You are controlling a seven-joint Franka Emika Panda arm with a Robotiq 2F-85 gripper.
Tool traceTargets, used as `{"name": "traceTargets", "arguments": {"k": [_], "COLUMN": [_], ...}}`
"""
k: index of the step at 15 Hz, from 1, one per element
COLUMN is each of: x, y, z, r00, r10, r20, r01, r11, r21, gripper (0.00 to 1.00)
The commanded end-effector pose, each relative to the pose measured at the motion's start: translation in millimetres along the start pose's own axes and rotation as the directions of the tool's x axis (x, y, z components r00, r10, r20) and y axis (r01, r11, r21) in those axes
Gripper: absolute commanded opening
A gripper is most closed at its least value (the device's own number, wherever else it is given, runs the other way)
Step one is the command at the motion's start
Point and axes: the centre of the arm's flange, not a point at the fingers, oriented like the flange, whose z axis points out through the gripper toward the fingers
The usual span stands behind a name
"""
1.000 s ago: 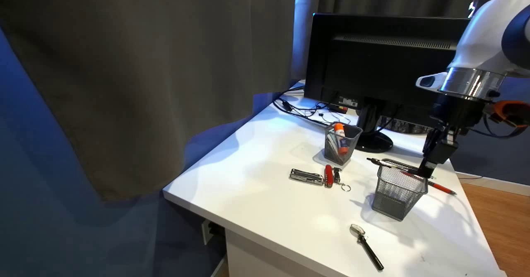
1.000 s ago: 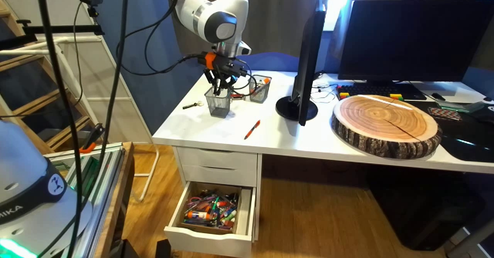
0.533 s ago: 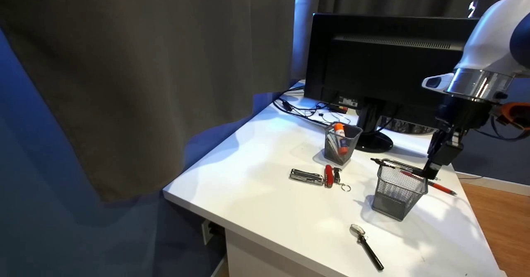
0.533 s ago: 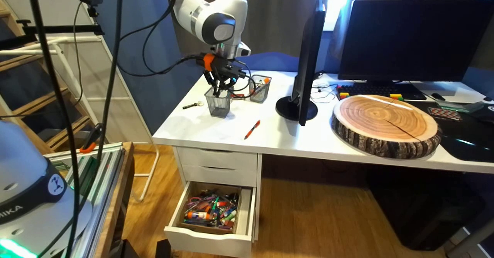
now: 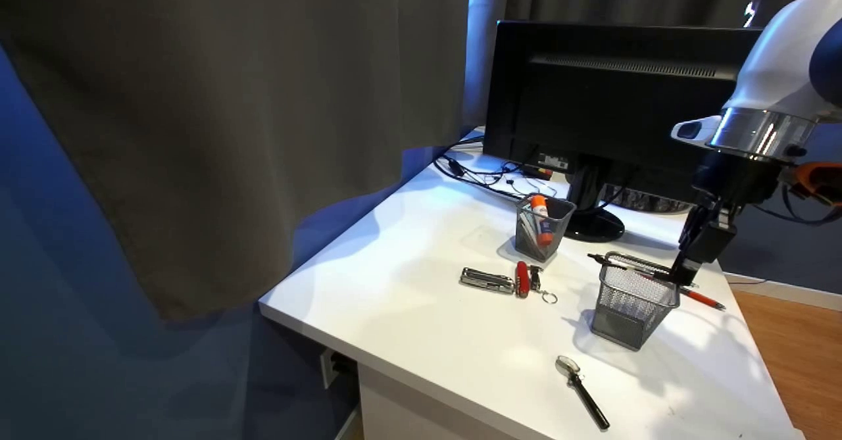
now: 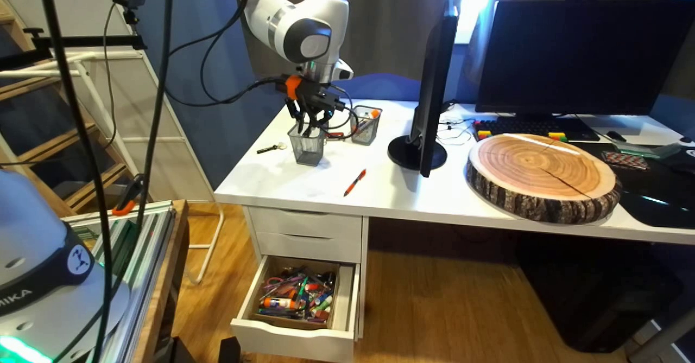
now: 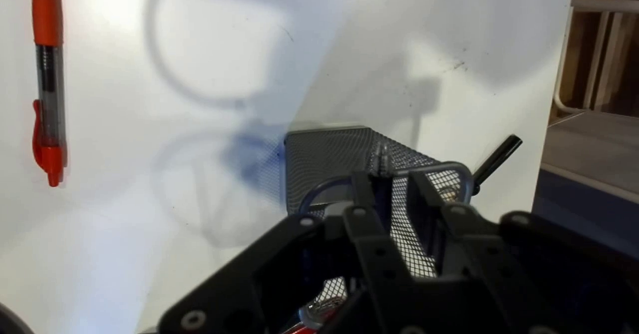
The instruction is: Pick up the black pen on the counter and put it on the gray basket on the left
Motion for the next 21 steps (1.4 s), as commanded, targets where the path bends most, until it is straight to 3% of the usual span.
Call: {"name": "traceTargets", "arguments": {"k": [1,7,16,17,21], "x": [-11,-14,-13,-1,-1], "y": [-7,-25,-76,-63,-64], "z": [-11,-52,-147,-131,-134], "r00": [0.999,0.999,0.993,0.991,0.991], "r10": [0.028,-0.004,-0.086,-0.085,-0.087], "r20": [-0.018,-0.042,-0.081,-0.101,-0.1], "r01": [-0.028,0.001,0.062,0.061,0.063], "r11": [0.999,0.997,0.964,0.974,0.973], "r21": [-0.018,-0.083,-0.258,-0.217,-0.22], "gripper": [0.57,0.98,1.0,1.0,1.0]}}
